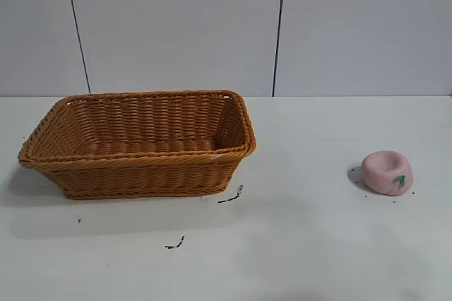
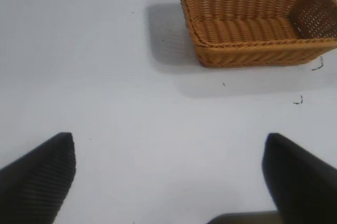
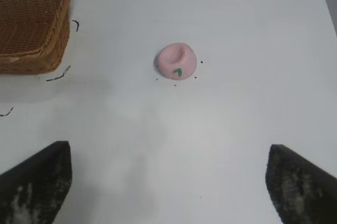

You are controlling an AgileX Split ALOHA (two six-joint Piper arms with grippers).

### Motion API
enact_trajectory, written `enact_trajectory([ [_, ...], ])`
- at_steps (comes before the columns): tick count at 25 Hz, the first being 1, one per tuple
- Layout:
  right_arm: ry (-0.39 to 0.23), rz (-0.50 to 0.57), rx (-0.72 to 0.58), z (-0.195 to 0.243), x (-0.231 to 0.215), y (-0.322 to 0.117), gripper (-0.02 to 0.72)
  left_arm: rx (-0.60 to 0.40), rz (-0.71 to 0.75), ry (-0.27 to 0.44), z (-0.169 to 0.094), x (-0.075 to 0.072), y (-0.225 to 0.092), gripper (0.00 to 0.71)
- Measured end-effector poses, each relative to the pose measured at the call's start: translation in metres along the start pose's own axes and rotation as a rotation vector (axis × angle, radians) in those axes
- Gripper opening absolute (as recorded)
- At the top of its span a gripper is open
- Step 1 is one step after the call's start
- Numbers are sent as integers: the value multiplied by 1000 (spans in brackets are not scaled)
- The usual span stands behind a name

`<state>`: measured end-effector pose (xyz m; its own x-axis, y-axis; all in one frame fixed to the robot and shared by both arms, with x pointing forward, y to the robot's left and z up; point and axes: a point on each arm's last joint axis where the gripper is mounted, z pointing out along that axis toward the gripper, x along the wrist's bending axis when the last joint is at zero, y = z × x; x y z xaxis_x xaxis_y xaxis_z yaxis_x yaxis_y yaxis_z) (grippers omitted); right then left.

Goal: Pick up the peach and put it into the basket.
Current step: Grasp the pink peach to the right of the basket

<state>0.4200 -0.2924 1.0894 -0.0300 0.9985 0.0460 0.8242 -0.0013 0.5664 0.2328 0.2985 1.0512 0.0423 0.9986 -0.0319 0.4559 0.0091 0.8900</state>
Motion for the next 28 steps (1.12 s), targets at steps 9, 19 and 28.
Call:
enact_trajectory([
  [9,2,-11,244,109,-4,91,695,0,0,0,0,0,0,693],
  [19,18,-67,370,204,4,107,695,0,0,0,0,0,0,693],
  [28,0,-78,453,262,0,85,695,0,0,0,0,0,0,693],
])
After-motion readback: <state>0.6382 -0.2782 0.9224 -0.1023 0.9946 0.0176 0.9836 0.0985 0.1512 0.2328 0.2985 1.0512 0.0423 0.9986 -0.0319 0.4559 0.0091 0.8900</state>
